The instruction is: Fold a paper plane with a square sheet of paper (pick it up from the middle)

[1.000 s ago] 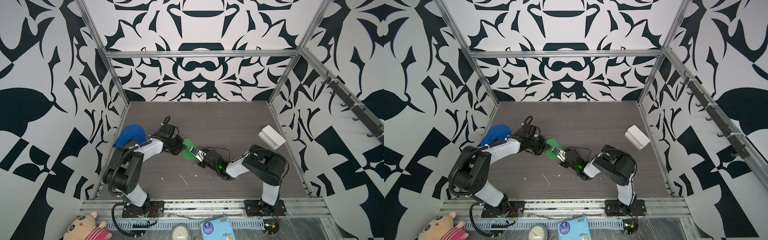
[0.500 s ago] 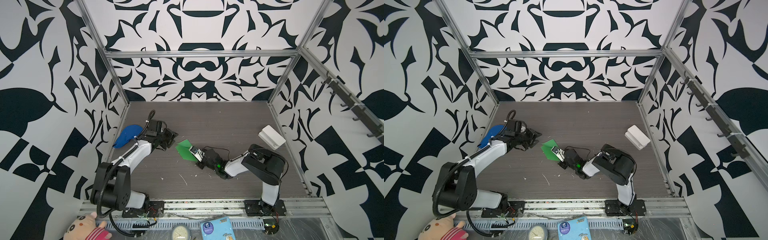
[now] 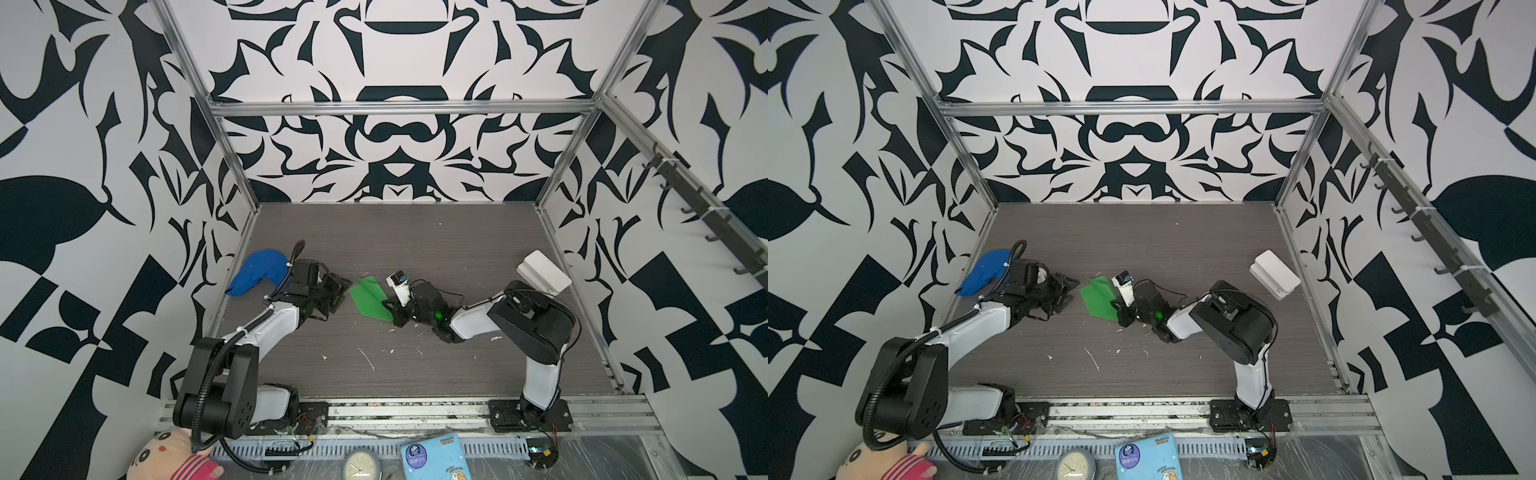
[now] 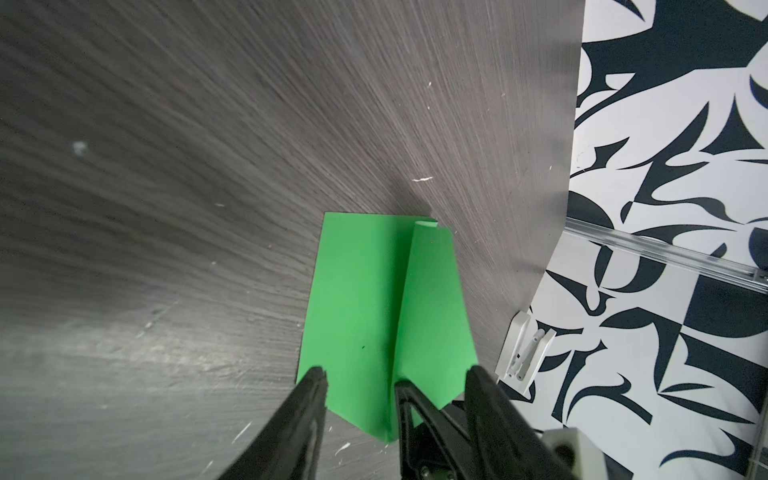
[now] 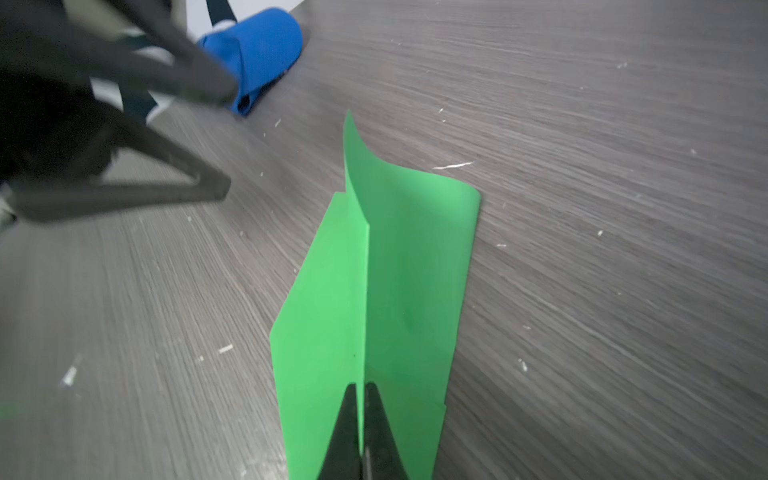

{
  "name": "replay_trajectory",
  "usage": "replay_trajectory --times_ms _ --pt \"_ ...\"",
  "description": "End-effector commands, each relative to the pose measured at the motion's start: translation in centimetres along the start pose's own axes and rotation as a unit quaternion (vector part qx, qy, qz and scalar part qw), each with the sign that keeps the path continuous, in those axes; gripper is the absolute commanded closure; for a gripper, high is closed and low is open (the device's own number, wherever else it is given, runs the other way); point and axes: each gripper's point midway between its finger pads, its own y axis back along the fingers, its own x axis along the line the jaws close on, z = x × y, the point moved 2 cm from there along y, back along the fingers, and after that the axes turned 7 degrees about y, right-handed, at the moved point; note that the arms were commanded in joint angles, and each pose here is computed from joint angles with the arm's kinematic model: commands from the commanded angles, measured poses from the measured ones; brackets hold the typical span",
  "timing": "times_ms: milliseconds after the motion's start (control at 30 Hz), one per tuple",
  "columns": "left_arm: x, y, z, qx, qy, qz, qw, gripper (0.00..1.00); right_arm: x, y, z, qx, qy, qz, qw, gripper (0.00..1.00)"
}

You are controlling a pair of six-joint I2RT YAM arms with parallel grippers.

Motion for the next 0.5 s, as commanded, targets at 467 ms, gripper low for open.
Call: replay_trajectory --times_ms 467 --pt "-1.9 -2.7 -3.1 0.049 -0.056 -0.061 0.995 0.49 0.3 -1.3 0.6 0.021 -0.122 0.061 0.99 1.0"
